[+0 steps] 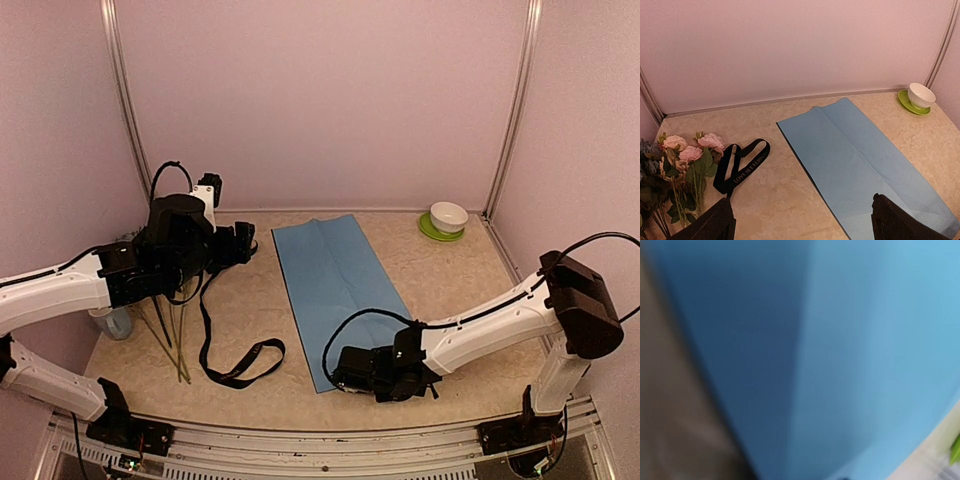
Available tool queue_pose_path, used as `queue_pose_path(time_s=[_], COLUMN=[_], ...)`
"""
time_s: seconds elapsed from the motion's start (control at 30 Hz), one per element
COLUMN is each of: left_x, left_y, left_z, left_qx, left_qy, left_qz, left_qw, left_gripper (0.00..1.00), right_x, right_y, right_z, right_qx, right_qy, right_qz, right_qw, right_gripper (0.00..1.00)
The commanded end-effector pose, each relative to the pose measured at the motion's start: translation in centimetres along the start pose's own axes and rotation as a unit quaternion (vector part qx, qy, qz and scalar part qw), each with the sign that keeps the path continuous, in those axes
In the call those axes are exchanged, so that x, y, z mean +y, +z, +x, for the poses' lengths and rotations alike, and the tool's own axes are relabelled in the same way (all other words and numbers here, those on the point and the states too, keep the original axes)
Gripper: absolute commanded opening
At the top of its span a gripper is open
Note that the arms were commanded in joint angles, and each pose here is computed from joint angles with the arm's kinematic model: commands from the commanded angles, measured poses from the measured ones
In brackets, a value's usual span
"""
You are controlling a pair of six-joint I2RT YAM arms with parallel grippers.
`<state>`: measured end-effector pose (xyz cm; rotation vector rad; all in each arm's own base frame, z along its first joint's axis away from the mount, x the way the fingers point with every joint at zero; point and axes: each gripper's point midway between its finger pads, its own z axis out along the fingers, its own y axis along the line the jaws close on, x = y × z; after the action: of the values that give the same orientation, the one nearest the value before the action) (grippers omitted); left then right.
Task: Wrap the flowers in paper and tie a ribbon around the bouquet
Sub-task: Adjust the folded wrapping paper at the center of the board.
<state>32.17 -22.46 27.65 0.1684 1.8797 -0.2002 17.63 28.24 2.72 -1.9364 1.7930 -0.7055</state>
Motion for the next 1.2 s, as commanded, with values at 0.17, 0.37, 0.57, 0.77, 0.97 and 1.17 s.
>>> queue_pose_path(time_s=[0.17, 0.37, 0.57, 0.77, 0.97, 1.17], left_x=[-0.5, -0.6, -1.3, -1.5, -1.5, -1.1], left_y=[0.6, 0.8, 1.5, 2.1, 2.0, 1.6], left_z=[0.0, 0.5, 2.7, 6.1, 7.4, 7.2], left_qx=[0.002, 0.008, 0.041, 0.081, 0.098, 0.092], left_qy=[0.013, 0.018, 0.014, 0.002, 0.005, 0.003], left_qz=[0.001, 0.003, 0.020, 0.027, 0.033, 0.029], left_qw=[1.000, 1.000, 0.999, 0.996, 0.995, 0.995], left_gripper=[0.92, 0.92, 0.92, 0.93, 0.93, 0.93], right_x=[-3.6, -8.7, -10.3, -7.8, -5.6, -1.5], right_y=[-0.2, -1.2, -2.9, -6.7, -3.3, -0.4], right_z=[-3.8, -4.3, -6.5, -13.1, -14.8, -14.4], right_qx=[-0.089, -0.136, -0.196, -0.278, -0.217, -0.131], right_qy=[0.064, 0.166, 0.277, 0.331, 0.336, 0.283], right_qz=[0.049, 0.061, -0.088, -0.281, -0.308, -0.311], right_qw=[0.993, 0.975, 0.937, 0.857, 0.863, 0.898], right_gripper=[0.00, 0.00, 0.20, 0.97, 1.00, 1.00])
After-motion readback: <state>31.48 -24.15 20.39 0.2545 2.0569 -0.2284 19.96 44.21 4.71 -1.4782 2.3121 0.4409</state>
